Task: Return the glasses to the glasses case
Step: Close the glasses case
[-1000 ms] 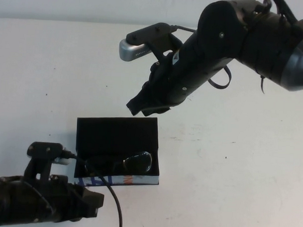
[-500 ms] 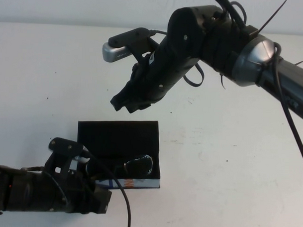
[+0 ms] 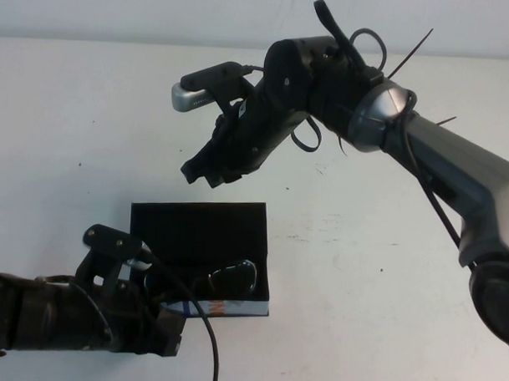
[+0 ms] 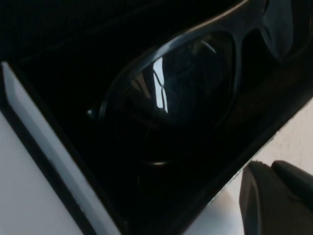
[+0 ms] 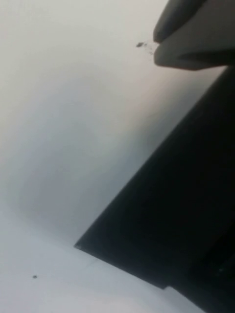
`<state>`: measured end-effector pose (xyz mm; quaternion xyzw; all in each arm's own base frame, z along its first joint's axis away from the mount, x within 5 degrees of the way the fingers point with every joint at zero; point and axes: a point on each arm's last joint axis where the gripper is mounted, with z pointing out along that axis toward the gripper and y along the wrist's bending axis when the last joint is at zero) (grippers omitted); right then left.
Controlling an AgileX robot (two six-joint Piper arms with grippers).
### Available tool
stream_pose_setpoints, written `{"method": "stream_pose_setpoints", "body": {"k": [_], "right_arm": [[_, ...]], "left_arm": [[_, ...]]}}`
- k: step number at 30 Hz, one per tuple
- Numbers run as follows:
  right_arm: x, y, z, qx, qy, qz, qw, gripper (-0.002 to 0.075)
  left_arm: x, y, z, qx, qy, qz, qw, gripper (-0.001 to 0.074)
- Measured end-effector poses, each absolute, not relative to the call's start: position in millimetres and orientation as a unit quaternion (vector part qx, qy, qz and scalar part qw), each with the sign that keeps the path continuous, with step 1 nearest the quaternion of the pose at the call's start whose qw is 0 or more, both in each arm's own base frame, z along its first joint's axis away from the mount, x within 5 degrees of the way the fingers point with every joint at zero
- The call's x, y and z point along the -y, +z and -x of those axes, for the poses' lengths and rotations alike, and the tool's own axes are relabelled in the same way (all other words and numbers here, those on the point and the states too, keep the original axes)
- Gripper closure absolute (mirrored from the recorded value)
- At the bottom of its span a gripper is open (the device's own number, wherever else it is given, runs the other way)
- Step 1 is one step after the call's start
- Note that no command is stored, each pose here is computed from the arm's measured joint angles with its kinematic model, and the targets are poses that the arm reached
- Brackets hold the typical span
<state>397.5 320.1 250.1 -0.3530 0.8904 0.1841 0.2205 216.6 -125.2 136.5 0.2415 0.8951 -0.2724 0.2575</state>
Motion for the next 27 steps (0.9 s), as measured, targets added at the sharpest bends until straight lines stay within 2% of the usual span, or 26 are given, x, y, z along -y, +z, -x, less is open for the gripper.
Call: {"method": "stream_pose_setpoints", "body": {"k": [11, 27], "right_arm": [[-335, 220, -412, -0.893, 0.199, 0.349, 0.204, 0.0737], [-330, 217, -403, -0.9, 0.2, 0.359, 0.141, 0.0738]], "left_arm": [[125, 136, -217, -0.896, -0.268, -0.242, 0.257, 0.0736], [125, 136, -217, -0.896, -0.267, -0.245, 0.257, 0.0736]]}}
